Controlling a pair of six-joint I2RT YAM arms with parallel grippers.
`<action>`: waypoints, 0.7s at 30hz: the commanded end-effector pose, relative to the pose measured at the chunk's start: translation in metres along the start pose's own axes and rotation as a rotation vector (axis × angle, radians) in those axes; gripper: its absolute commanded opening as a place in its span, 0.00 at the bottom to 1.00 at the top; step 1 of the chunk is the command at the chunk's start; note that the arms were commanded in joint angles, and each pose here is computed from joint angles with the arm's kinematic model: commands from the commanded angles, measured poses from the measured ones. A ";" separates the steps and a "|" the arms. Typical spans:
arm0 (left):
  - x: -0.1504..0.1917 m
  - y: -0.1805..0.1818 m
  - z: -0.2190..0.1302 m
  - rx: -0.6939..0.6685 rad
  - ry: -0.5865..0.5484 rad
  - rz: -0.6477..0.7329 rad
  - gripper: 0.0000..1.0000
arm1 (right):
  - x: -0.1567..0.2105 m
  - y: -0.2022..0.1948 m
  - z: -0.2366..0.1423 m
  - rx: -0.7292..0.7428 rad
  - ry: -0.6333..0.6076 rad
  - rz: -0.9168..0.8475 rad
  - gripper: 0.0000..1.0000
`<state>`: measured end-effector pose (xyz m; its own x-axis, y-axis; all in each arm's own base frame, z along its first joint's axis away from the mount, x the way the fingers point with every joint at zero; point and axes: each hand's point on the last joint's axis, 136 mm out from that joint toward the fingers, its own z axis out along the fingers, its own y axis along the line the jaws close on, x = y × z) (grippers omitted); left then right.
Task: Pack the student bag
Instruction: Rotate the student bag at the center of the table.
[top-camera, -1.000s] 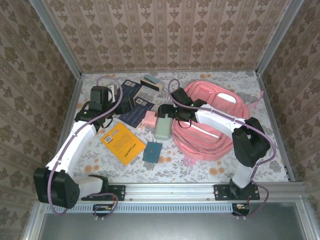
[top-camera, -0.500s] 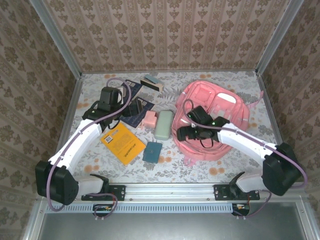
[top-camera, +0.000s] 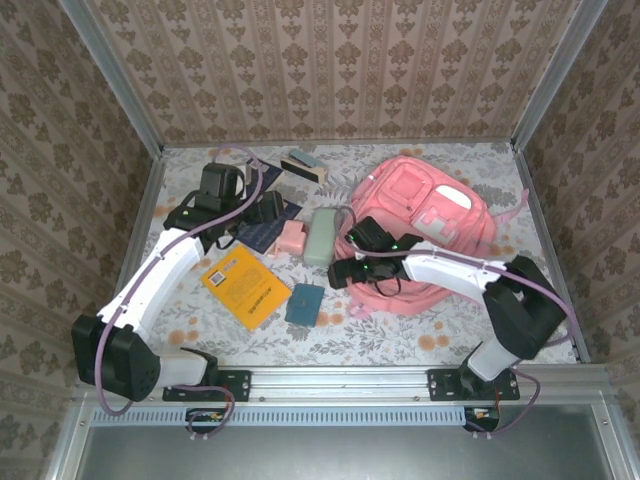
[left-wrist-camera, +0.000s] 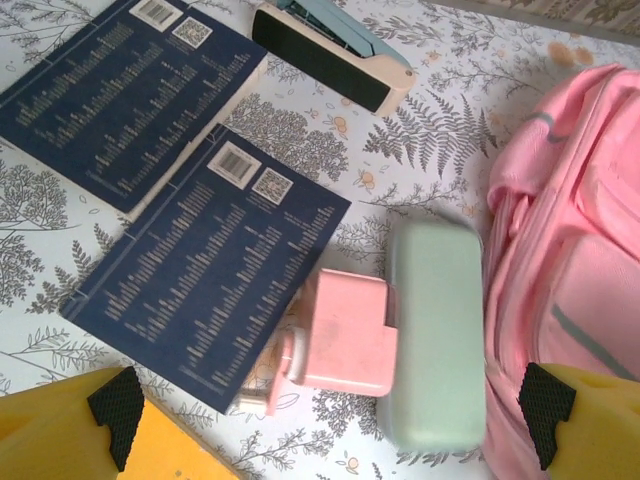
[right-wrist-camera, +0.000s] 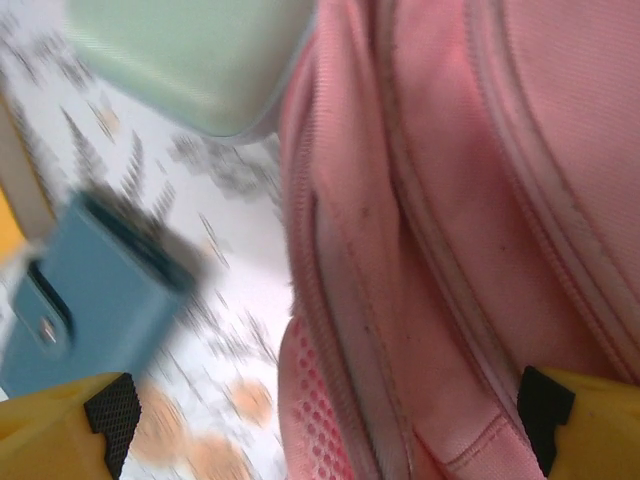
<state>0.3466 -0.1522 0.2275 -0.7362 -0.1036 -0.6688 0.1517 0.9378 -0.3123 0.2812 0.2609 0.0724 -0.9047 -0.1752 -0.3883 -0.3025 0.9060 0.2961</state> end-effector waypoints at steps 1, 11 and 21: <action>0.007 0.002 -0.020 -0.013 -0.012 0.019 1.00 | -0.038 0.034 0.013 -0.105 -0.057 -0.004 1.00; 0.037 0.013 -0.038 -0.033 -0.007 -0.042 1.00 | -0.126 0.043 0.054 -0.004 -0.119 -0.036 1.00; 0.071 -0.018 -0.020 0.040 0.073 -0.131 0.94 | -0.152 0.008 -0.015 0.070 -0.235 0.041 1.00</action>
<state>0.2820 -0.1583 0.2073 -0.7747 -0.1403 -0.6165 0.1213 0.9239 -0.3628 0.4201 0.3178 0.1168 -0.8382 -0.0800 -0.5394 -0.2765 0.9150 0.2939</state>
